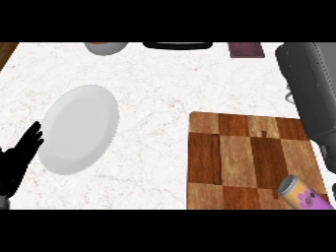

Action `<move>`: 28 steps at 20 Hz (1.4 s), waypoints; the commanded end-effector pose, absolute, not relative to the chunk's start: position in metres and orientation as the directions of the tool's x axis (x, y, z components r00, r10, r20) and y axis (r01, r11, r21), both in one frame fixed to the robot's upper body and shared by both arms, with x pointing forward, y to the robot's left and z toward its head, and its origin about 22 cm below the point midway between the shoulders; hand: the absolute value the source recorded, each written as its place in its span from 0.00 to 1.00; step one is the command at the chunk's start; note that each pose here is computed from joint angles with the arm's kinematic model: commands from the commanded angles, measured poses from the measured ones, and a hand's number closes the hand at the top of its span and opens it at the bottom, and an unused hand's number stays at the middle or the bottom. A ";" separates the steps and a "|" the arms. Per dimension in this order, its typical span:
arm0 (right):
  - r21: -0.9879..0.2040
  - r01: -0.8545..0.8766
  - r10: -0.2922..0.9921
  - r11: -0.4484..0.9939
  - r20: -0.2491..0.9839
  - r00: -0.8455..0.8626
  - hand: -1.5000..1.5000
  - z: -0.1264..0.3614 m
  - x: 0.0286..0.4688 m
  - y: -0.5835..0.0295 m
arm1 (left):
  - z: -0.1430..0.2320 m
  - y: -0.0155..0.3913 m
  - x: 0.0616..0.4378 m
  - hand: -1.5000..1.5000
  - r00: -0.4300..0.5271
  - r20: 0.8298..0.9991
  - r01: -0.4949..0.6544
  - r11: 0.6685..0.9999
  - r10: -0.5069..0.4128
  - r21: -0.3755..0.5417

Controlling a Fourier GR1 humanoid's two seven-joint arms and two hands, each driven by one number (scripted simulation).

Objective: Pick the sweet potato from the cutting board and place it in the tiered basket

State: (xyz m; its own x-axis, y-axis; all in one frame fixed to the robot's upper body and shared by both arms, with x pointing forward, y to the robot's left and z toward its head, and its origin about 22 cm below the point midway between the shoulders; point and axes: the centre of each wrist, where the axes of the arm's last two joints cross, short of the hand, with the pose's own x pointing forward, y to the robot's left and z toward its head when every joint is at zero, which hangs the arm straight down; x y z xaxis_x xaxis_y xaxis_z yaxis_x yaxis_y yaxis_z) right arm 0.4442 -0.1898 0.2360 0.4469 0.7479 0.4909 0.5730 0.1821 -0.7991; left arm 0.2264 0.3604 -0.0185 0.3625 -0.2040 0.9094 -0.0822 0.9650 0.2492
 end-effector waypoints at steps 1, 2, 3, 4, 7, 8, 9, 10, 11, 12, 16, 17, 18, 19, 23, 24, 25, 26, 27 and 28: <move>-0.788 0.602 0.748 0.132 0.478 0.461 1.00 0.249 0.453 -0.243 | -0.014 0.342 0.222 0.50 0.348 0.918 -0.077 0.971 -0.189 0.228; -0.780 0.612 0.739 0.132 0.488 0.464 1.00 0.244 0.461 -0.243 | -0.022 0.353 0.227 0.50 0.351 0.915 -0.077 0.968 -0.196 0.237; -0.777 0.611 0.754 0.150 0.490 0.437 1.00 0.238 0.461 -0.247 | -0.014 0.362 0.220 0.50 0.347 0.914 -0.084 0.964 -0.209 0.252; -0.725 0.658 0.724 0.204 0.564 0.397 1.00 0.252 0.461 -0.262 | -0.024 0.359 0.236 0.50 0.350 0.914 -0.059 0.969 -0.204 0.239; -0.612 0.722 0.668 0.323 0.688 0.284 1.00 0.264 0.456 -0.287 | -0.016 0.367 0.230 0.50 0.352 0.909 -0.066 0.962 -0.224 0.263; -0.619 0.717 0.662 0.321 0.688 0.298 1.00 0.261 0.461 -0.287 | -0.026 0.355 0.234 0.50 0.355 0.911 -0.047 0.969 -0.211 0.243; -0.610 0.727 0.667 0.315 0.687 0.288 1.00 0.245 0.459 -0.301 | -0.010 0.350 0.238 0.50 0.351 0.913 -0.044 0.970 -0.210 0.240; -0.609 0.727 0.670 0.316 0.686 0.283 1.00 0.249 0.462 -0.300 | -0.019 0.346 0.237 0.50 0.324 0.920 -0.066 0.965 -0.220 0.254; -0.614 0.723 0.662 0.316 0.689 0.295 1.00 0.257 0.461 -0.313 | -0.026 0.340 0.241 0.50 0.328 0.921 -0.058 0.969 -0.211 0.242; -0.623 0.714 0.663 0.319 0.685 0.302 1.00 0.244 0.460 -0.321 | -0.028 0.342 0.221 0.50 0.330 0.922 -0.038 0.973 -0.203 0.228; -0.611 0.719 0.662 0.332 0.693 0.284 1.00 0.256 0.459 -0.340 | -0.014 0.340 0.240 0.50 0.335 0.916 -0.056 0.966 -0.221 0.253; -0.617 0.715 0.670 0.328 0.686 0.284 1.00 0.261 0.454 -0.356 | -0.013 0.351 0.243 0.50 0.322 0.921 -0.055 0.967 -0.217 0.248; -0.618 0.718 0.665 0.321 0.687 0.295 1.00 0.264 0.453 -0.359 | -0.022 0.356 0.227 0.50 0.338 0.917 -0.044 0.970 -0.210 0.238; -0.844 0.533 0.822 -0.059 0.263 0.506 1.00 0.225 0.446 -0.373 | -0.006 0.354 0.240 0.50 0.311 0.923 -0.055 0.965 -0.229 0.257; -0.880 0.436 0.813 -0.185 0.112 0.571 1.00 0.255 0.442 -0.389 | -0.012 0.345 0.241 0.50 0.333 0.917 -0.036 0.969 -0.217 0.243; -0.876 0.437 0.807 -0.206 0.101 0.583 1.00 0.260 0.440 -0.394 | -0.011 0.348 0.240 0.50 0.314 0.922 -0.031 0.968 -0.228 0.250; -0.889 0.400 0.826 -0.222 0.046 0.561 1.00 0.263 0.442 -0.388 | -0.016 0.351 0.239 0.50 0.330 0.916 -0.034 0.967 -0.227 0.252; -0.890 0.378 0.825 -0.254 0.005 0.565 1.00 0.272 0.434 -0.406 | -0.013 0.345 0.241 0.50 0.317 0.920 -0.041 0.966 -0.230 0.256; -0.890 0.360 0.817 -0.279 -0.022 0.577 1.00 0.273 0.432 -0.409 | -0.015 0.354 0.233 0.50 0.337 0.915 -0.035 0.968 -0.222 0.248; -0.893 0.357 0.825 -0.275 -0.028 0.565 1.00 0.268 0.440 -0.396 | -0.008 0.342 0.246 0.50 0.320 0.920 -0.021 0.969 -0.225 0.244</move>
State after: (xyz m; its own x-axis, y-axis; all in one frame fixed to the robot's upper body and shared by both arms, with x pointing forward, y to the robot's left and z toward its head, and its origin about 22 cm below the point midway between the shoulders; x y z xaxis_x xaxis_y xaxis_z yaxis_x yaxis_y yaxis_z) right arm 0.4411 -0.3907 0.2636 0.5470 0.8310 0.1006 0.4382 -0.1819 -0.8803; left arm 0.2397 0.3475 -0.0123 0.3253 -0.2235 0.9188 -0.0359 0.9680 0.2482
